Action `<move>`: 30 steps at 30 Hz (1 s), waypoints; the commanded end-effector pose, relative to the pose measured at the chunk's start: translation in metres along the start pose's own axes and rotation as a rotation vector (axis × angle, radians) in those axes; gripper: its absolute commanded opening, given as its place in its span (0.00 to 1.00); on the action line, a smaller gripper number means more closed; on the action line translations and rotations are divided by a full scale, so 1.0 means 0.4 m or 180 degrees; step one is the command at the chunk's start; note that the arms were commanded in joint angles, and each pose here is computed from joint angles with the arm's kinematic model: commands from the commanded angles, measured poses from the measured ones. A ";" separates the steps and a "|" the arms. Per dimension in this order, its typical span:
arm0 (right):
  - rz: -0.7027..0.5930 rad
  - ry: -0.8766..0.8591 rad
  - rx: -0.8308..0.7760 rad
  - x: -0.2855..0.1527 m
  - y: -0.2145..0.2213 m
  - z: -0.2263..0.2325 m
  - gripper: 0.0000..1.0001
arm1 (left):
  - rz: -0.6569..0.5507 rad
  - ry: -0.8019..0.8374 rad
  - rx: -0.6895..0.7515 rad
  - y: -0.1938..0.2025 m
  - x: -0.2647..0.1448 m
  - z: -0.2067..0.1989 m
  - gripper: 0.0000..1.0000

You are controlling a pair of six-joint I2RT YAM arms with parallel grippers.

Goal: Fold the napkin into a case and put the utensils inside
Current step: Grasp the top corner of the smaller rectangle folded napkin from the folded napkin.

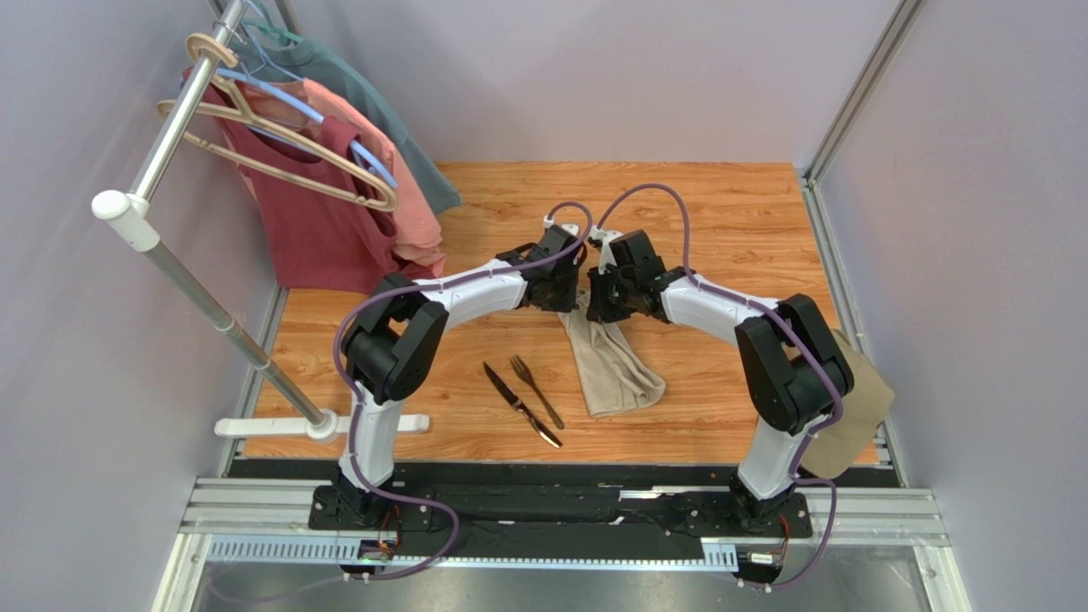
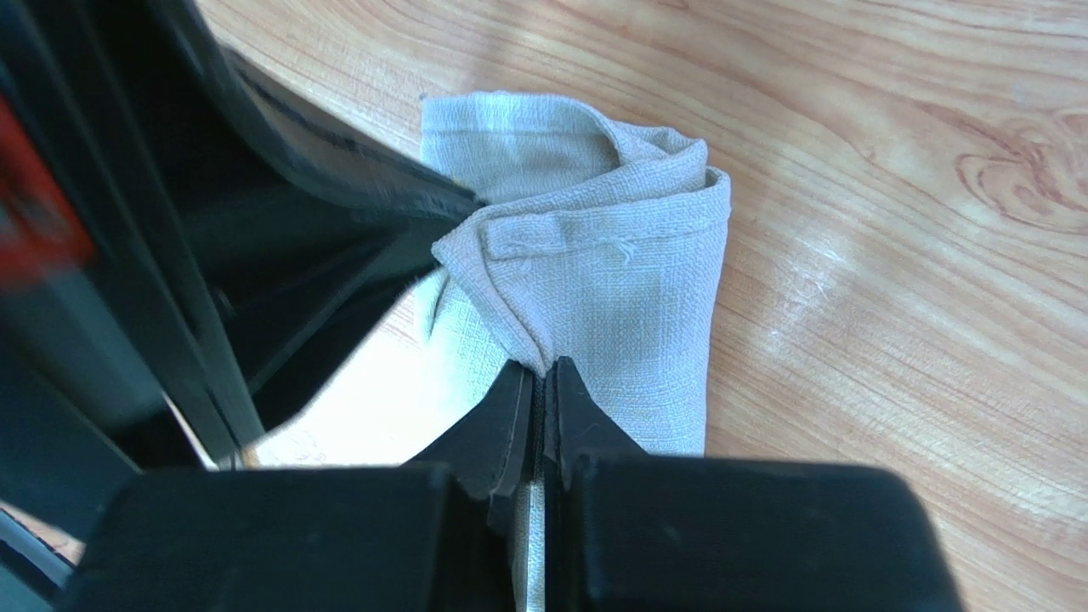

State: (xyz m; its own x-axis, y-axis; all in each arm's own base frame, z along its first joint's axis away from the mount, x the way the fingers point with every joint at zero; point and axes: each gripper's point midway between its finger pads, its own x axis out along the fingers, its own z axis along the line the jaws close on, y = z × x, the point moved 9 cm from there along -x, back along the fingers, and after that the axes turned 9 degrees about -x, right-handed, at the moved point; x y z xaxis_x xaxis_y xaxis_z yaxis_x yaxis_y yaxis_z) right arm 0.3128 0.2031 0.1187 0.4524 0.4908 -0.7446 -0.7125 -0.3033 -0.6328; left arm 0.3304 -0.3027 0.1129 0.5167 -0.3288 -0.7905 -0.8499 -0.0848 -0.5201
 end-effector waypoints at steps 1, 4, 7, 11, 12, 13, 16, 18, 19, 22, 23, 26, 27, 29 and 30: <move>-0.0035 -0.0021 -0.0097 -0.026 -0.009 0.002 0.00 | -0.0052 0.0140 -0.0255 -0.035 -0.016 -0.003 0.00; -0.0031 -0.0101 -0.0113 -0.023 -0.003 0.004 0.00 | -0.0107 0.0173 -0.0254 -0.041 -0.027 -0.006 0.00; -0.0014 -0.0132 -0.0114 -0.019 -0.003 0.007 0.00 | -0.0164 0.0203 -0.0262 -0.049 -0.039 -0.008 0.00; 0.0084 -0.0135 -0.0135 -0.005 -0.001 0.015 0.00 | -0.0222 0.0356 -0.0267 -0.054 -0.054 -0.020 0.00; 0.0103 -0.0124 -0.0130 0.001 0.002 0.013 0.00 | -0.0236 0.0393 -0.0268 -0.055 -0.056 -0.022 0.00; 0.0113 -0.0122 -0.0122 0.003 0.003 0.014 0.00 | -0.0247 0.0426 -0.0258 -0.057 -0.060 -0.024 0.00; 0.0124 -0.0122 -0.0132 0.007 0.001 0.016 0.00 | -0.0283 0.0468 -0.0240 -0.056 -0.069 -0.029 0.00; 0.0149 -0.0114 -0.0131 0.009 0.000 0.016 0.00 | -0.0320 0.0508 -0.0238 -0.055 -0.075 -0.030 0.00; 0.0165 -0.0124 -0.0144 0.011 0.001 0.019 0.00 | -0.0328 0.0507 -0.0224 -0.054 -0.076 -0.029 0.00; 0.0192 -0.0115 -0.0155 0.015 0.004 0.022 0.00 | -0.0419 0.0506 -0.0160 -0.053 -0.090 -0.031 0.00; 0.0202 -0.0129 -0.0147 0.017 0.006 0.023 0.00 | -0.0464 0.0527 -0.0156 -0.057 -0.098 -0.034 0.00; 0.0222 -0.0110 -0.0118 0.021 0.006 0.023 0.00 | -0.0485 0.0551 -0.0108 -0.055 -0.104 -0.037 0.00; 0.0218 -0.0120 -0.0119 0.022 0.005 0.024 0.00 | -0.0498 0.0567 -0.0090 -0.053 -0.106 -0.041 0.00; 0.0229 -0.0114 -0.0128 0.021 -0.001 0.028 0.00 | -0.0525 0.0599 -0.0035 -0.052 -0.108 -0.047 0.00; 0.0236 -0.0119 -0.0135 0.023 -0.002 0.031 0.00 | -0.0507 0.0607 -0.0019 -0.050 -0.108 -0.049 0.00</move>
State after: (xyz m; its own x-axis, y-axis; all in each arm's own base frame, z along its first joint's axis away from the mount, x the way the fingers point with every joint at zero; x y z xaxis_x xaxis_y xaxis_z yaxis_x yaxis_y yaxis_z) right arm 0.3059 0.2095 0.1086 0.3792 0.4897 -0.7851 -0.7309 -0.3618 -0.5787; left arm 0.3208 -0.2992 0.1347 0.5547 -0.4306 -0.7120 -0.8211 -0.1449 -0.5521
